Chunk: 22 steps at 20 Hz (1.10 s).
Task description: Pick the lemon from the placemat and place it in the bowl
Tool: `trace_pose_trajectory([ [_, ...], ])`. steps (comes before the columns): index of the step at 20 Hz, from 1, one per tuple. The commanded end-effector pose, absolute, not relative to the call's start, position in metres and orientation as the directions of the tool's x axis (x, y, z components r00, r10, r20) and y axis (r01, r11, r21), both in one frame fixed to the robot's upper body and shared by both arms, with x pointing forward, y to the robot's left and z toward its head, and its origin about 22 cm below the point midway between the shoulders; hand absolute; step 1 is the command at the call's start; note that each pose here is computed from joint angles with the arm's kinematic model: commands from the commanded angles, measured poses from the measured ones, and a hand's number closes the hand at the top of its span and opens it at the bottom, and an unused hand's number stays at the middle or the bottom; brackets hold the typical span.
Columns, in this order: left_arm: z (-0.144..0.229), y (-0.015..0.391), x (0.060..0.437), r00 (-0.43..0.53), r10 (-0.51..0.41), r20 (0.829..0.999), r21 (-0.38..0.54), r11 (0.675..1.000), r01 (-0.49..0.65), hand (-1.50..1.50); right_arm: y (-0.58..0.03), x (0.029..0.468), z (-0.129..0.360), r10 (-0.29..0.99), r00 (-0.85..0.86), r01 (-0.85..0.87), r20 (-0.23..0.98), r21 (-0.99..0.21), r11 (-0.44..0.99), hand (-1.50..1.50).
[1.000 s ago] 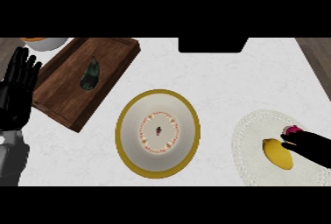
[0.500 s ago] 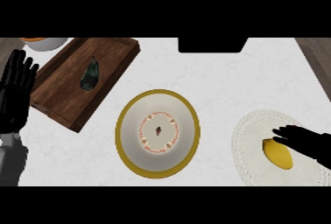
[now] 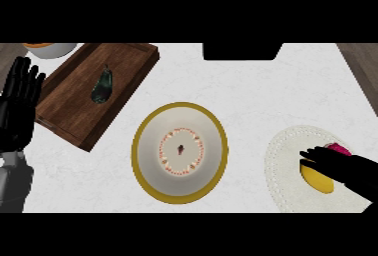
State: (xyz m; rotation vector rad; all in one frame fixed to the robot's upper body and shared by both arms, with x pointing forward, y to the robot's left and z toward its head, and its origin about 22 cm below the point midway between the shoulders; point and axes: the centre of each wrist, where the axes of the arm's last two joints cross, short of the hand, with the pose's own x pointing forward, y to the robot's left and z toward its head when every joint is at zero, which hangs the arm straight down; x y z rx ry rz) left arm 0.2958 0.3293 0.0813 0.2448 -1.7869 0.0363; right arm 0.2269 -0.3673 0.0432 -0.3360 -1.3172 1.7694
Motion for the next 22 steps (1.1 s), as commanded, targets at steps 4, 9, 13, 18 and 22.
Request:
trace_pose_trajectory([
  [4, 0.080, 0.344, 0.288, -0.217, -0.146, 0.965, 0.107, 0.977, -0.182, 0.00, -0.351, 0.229, 0.020, 0.777, -0.570, -0.505, 0.266, -0.860, -0.077, -1.50],
  [9, 0.070, 0.332, 0.282, -0.202, -0.146, 0.968, 0.115, 0.980, -0.160, 0.00, -0.358, 0.261, 0.017, 0.810, -0.526, -0.523, 0.258, -0.850, -0.069, -1.50],
  [13, 0.075, 0.327, 0.316, -0.210, -0.156, 0.965, 0.118, 0.976, -0.184, 0.00, -0.352, 0.258, -0.010, 0.817, -0.517, -0.531, 0.256, -0.844, -0.072, -1.50],
  [18, 0.092, 0.326, 0.303, -0.209, -0.160, 0.965, 0.122, 0.976, -0.181, 0.00, -0.353, 0.257, -0.014, 0.762, -0.593, -0.458, 0.261, -0.887, -0.052, 1.50],
  [22, 0.100, 0.321, 0.292, -0.220, -0.163, 0.962, 0.120, 0.974, -0.194, 0.00, -0.364, 0.255, -0.011, 0.762, -0.596, -0.419, 0.253, -0.907, -0.027, 1.50],
])
